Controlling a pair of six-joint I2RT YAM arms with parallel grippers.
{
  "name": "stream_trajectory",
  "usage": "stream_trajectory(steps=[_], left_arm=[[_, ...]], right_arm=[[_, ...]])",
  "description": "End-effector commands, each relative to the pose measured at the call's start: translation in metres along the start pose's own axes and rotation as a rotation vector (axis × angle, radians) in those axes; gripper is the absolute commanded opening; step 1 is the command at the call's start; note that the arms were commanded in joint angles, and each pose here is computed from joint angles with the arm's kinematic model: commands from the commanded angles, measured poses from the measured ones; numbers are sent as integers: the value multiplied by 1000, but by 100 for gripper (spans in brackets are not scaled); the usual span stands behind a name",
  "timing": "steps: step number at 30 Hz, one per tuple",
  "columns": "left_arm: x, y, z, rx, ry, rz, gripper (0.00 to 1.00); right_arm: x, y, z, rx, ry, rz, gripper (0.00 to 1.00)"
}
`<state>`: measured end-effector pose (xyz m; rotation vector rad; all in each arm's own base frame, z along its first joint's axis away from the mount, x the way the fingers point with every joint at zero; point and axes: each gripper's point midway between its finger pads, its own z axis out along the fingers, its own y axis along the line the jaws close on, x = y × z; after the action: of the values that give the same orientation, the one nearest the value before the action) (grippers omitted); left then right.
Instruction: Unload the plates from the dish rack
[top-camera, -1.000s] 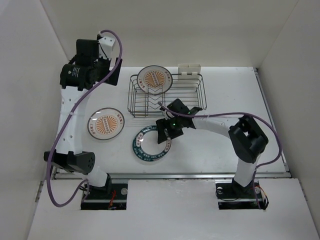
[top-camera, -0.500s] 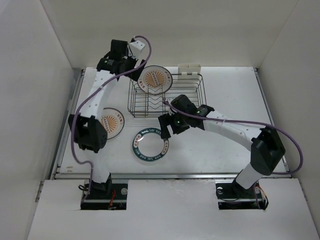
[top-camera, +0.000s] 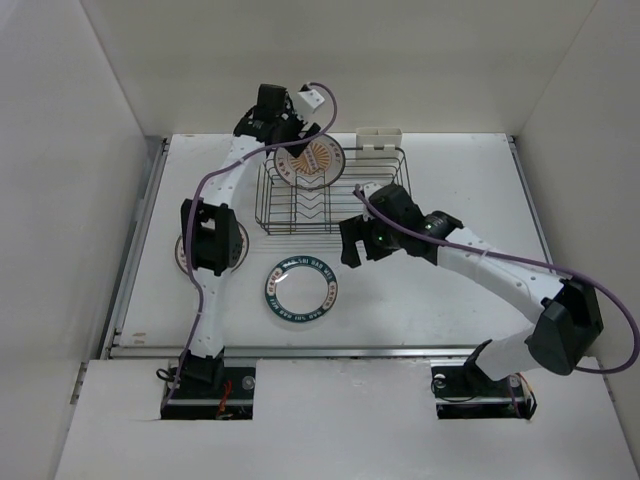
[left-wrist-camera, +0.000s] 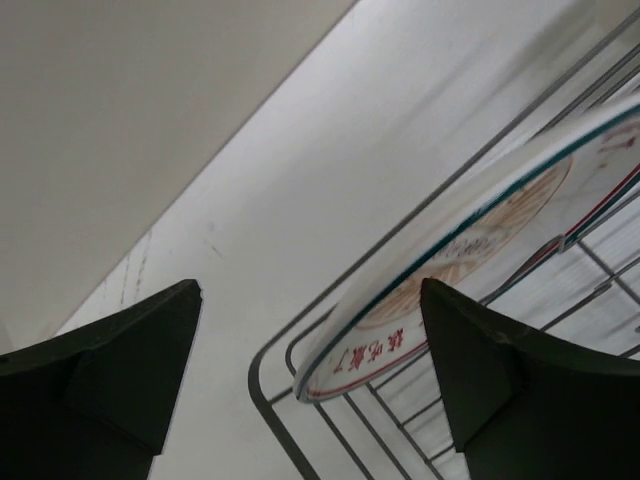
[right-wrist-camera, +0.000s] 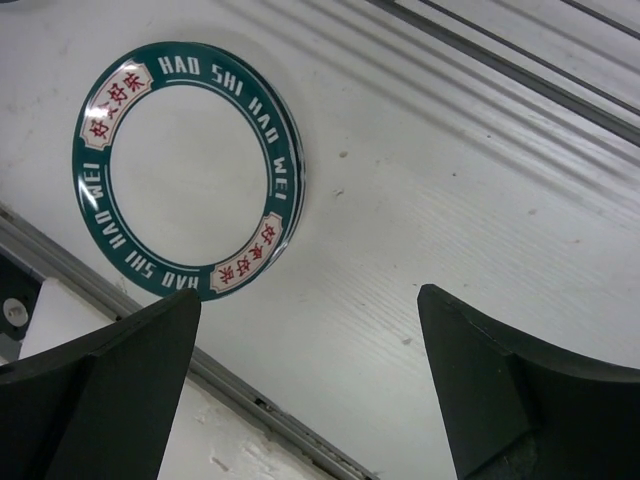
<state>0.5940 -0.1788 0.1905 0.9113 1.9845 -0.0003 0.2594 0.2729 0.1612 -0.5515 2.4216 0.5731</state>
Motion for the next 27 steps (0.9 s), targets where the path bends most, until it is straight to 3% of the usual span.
stream_trajectory(steps=[1, 4, 5, 8, 10, 12, 13, 15, 17, 18, 19, 27], left_arm=[[-48, 7, -15, 38, -145, 62, 81], [-36, -13, -11, 132, -120, 61, 55], [-34, -14, -11, 136, -112, 59, 40], [-26, -15, -8, 136, -87, 55, 25], [-19, -15, -4, 133, -63, 72, 23], [-15, -17, -5, 142, -47, 84, 32], [-16, -16, -7, 142, -48, 94, 41], [-11, -19, -3, 160, -37, 104, 42], [-14, -18, -4, 158, -41, 105, 28], [-16, -14, -3, 133, -45, 86, 9], [-17, -10, -2, 115, -47, 78, 1], [-64, 28, -41, -63, -179, 134, 0]], right_arm=[[-4, -10, -7, 31, -29, -15, 96], [-2, -13, -7, 44, -22, -23, 96], [-3, -16, -7, 50, -24, -17, 96], [-7, -15, -8, 48, -33, -17, 96], [-5, -16, -9, 50, -24, -26, 96], [-5, -16, -9, 50, -24, -26, 96], [-5, -16, -9, 50, -24, -26, 96], [-2, -17, -9, 53, -14, -25, 96], [-4, -16, -12, 51, -22, -26, 96], [-4, -16, -12, 51, -22, -26, 96], [-6, -15, -15, 48, -33, -26, 96], [-5, -15, -17, 50, -24, -17, 96]])
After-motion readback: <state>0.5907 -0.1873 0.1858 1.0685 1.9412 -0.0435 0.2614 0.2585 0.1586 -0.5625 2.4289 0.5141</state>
